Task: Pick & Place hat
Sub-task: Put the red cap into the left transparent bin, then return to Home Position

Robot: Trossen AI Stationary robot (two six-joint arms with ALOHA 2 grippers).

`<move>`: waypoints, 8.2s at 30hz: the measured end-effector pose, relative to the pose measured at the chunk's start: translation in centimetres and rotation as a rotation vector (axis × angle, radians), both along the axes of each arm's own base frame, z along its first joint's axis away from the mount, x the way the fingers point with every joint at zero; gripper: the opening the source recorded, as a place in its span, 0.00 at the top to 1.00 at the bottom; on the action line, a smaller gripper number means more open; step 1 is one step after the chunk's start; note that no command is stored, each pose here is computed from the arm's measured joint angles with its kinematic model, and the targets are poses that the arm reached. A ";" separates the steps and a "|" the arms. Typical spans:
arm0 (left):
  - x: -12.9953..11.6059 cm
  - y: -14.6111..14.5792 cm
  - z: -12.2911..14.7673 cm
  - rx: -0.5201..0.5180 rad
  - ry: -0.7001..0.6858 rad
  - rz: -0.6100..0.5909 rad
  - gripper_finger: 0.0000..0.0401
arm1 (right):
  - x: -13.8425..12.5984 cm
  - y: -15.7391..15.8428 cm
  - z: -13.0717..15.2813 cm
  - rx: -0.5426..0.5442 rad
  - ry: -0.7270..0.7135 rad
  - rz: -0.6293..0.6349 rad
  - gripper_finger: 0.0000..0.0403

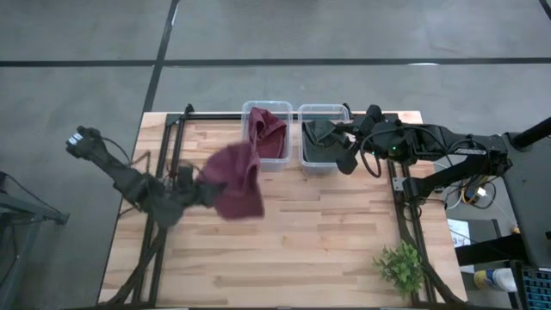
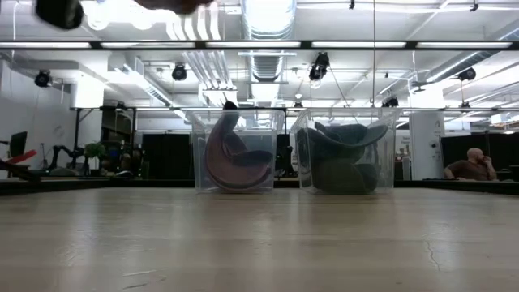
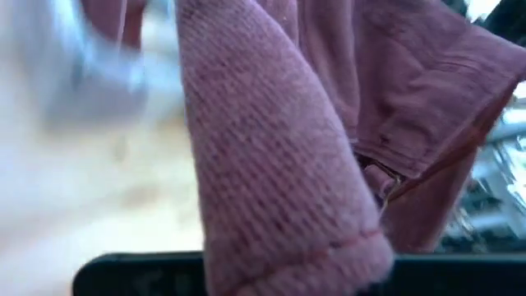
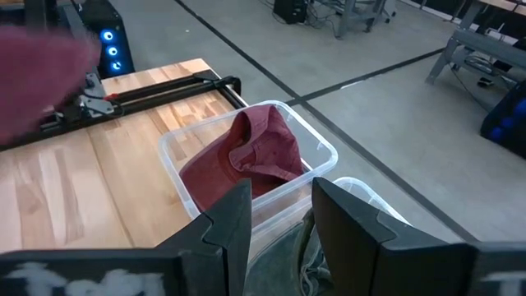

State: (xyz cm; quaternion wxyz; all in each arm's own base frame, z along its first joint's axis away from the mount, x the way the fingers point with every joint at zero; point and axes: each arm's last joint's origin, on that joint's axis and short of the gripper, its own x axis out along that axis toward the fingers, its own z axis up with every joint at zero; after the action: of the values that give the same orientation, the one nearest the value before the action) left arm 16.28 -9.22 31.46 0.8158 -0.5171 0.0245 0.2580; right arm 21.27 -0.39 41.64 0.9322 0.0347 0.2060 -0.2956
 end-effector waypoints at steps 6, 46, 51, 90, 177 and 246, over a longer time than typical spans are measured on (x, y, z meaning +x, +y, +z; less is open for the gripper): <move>1.4 4.0 5.5 0.256 0.047 0.132 0.99 | 0.0 0.0 0.0 0.000 0.000 0.000 0.69; 12.5 27.5 -6.4 -0.116 0.596 0.074 0.99 | 0.0 0.0 0.0 -0.006 0.008 0.003 0.69; 12.8 27.7 -6.9 -0.123 0.609 0.071 0.97 | 0.0 0.0 0.0 -0.007 0.008 0.003 0.69; 12.3 27.3 -5.3 -0.081 0.557 0.058 0.55 | 0.0 0.0 0.0 -0.021 0.017 0.009 0.69; 15.0 26.0 -1.1 0.282 0.678 -0.083 0.31 | 0.0 0.0 0.0 0.003 -0.007 -0.003 0.69; -4.9 9.5 -8.2 0.705 -0.149 -0.231 0.31 | -10.8 -0.4 -9.6 0.103 -0.268 0.068 0.69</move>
State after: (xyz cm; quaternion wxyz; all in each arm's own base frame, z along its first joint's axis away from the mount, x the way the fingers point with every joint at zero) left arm 11.38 0.29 23.26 0.9669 -0.2157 -0.0670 0.1189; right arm 10.51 -0.81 32.03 0.9578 0.1147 0.0958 -0.2456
